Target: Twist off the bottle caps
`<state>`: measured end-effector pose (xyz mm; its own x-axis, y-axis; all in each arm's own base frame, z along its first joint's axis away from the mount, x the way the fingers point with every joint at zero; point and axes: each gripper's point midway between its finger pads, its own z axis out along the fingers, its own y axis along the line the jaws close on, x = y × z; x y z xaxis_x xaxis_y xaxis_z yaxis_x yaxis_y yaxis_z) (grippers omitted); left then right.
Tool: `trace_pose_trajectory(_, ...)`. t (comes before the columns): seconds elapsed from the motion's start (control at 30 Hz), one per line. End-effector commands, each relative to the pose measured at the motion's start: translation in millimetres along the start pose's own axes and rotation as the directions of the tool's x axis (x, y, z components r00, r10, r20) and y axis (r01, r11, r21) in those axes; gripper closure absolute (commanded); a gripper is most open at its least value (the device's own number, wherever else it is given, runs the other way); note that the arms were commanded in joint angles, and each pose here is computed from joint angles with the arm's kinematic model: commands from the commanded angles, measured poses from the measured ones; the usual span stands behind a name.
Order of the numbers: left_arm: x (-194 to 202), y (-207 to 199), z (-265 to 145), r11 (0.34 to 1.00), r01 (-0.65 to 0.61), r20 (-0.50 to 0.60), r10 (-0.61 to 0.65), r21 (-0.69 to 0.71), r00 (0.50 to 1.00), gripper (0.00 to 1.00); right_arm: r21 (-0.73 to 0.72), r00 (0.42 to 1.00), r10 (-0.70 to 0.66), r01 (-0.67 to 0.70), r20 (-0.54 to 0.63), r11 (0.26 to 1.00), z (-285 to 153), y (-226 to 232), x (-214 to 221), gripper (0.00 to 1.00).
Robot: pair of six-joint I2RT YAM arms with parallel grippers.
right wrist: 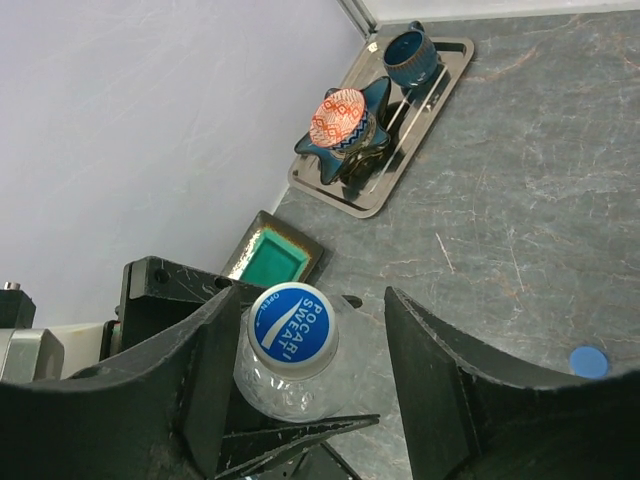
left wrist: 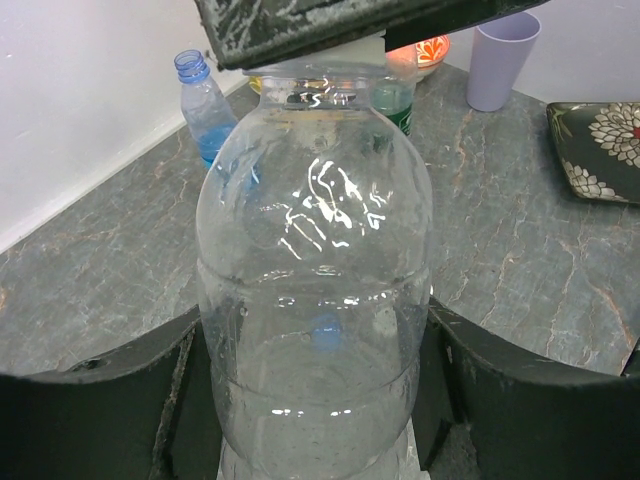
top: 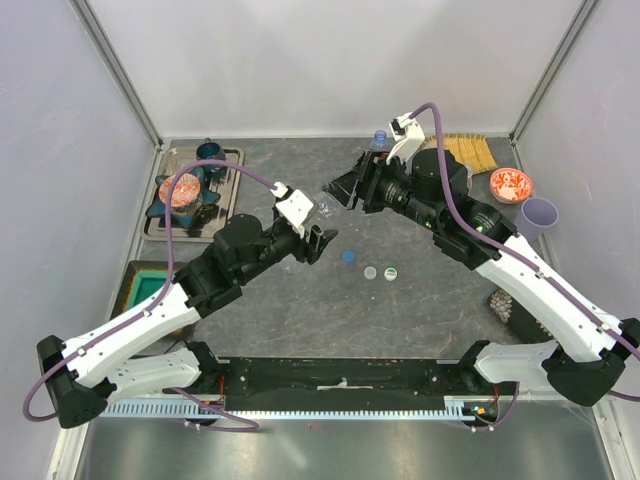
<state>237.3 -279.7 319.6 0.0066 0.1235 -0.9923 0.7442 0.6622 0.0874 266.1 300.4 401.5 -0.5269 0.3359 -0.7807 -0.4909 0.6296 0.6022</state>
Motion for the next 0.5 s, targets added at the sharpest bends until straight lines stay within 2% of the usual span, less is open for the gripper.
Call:
trace_pose_trajectory(0.0,-19.7,2.0,-0.1,0.999,-0.037,0.074,0.038,-0.012,0.997,0.63,-0.032,0.999,-0.006,0.008,0.047,0.999,-3.8,8.2,-9.8,0.34)
trace_pose_trajectory(0.2,-18.3,0.8,0.1,0.999,-0.036,0.072,0.036,-0.006,0.997,0.63,-0.025,0.997,-0.006,0.007,0.076,1.000,-5.0,7.3,-14.7,0.33)
trace_pose_trajectory(0.47,-14.5,0.0,1.3,0.999,-0.034,0.062,0.034,-0.003,0.998,0.63,-0.027,0.995,-0.004,0.007,0.099,1.000,-5.8,5.5,-15.9,0.44)
